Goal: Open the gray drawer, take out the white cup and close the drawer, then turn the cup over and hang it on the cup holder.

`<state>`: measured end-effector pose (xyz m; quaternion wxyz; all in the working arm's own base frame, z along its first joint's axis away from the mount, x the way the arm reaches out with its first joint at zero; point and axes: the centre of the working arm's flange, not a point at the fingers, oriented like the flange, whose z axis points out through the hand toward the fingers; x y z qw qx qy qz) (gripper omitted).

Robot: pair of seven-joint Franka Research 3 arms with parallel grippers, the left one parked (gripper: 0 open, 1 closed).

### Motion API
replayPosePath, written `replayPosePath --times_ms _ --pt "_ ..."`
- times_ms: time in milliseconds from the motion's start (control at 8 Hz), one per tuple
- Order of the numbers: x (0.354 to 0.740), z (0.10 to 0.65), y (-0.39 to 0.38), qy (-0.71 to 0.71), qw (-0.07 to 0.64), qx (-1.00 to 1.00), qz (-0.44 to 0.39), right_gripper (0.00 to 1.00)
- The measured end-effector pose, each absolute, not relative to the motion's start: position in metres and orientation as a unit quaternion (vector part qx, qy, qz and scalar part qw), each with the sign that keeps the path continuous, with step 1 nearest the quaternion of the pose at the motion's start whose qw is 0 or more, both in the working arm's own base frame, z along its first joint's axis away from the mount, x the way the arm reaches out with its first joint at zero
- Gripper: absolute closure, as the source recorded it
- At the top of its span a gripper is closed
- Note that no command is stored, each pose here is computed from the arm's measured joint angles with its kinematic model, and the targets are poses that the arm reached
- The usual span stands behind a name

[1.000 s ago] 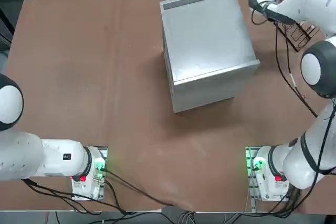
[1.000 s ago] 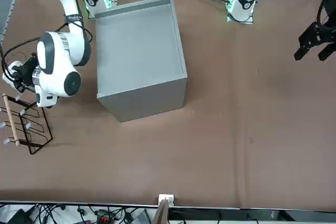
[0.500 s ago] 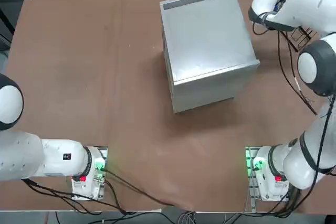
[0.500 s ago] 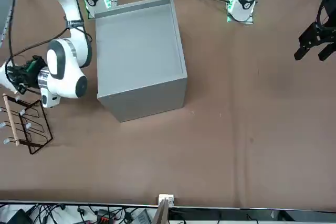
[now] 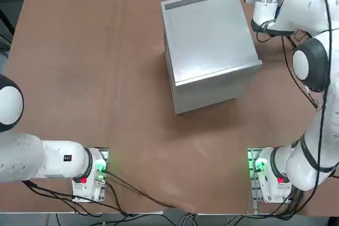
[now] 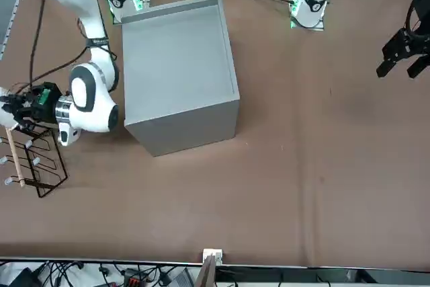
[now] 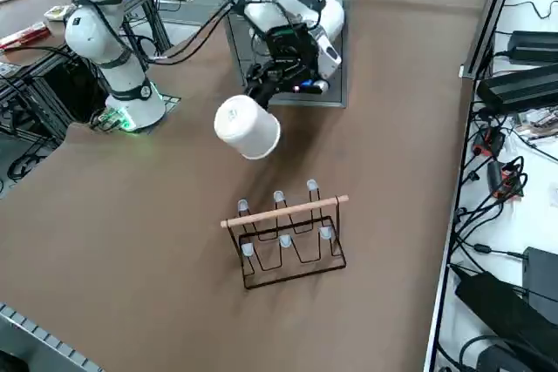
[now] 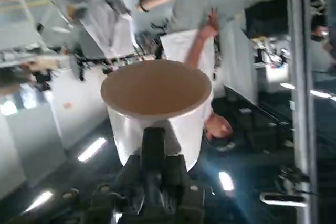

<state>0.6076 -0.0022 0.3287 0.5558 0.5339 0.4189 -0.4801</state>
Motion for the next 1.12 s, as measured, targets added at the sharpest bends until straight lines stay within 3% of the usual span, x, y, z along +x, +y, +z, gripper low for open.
replayPosePath --times_ms 1125 --pt "0.605 0.279 -0.039 0.470 0.585 0.476 -0.458 0.80"
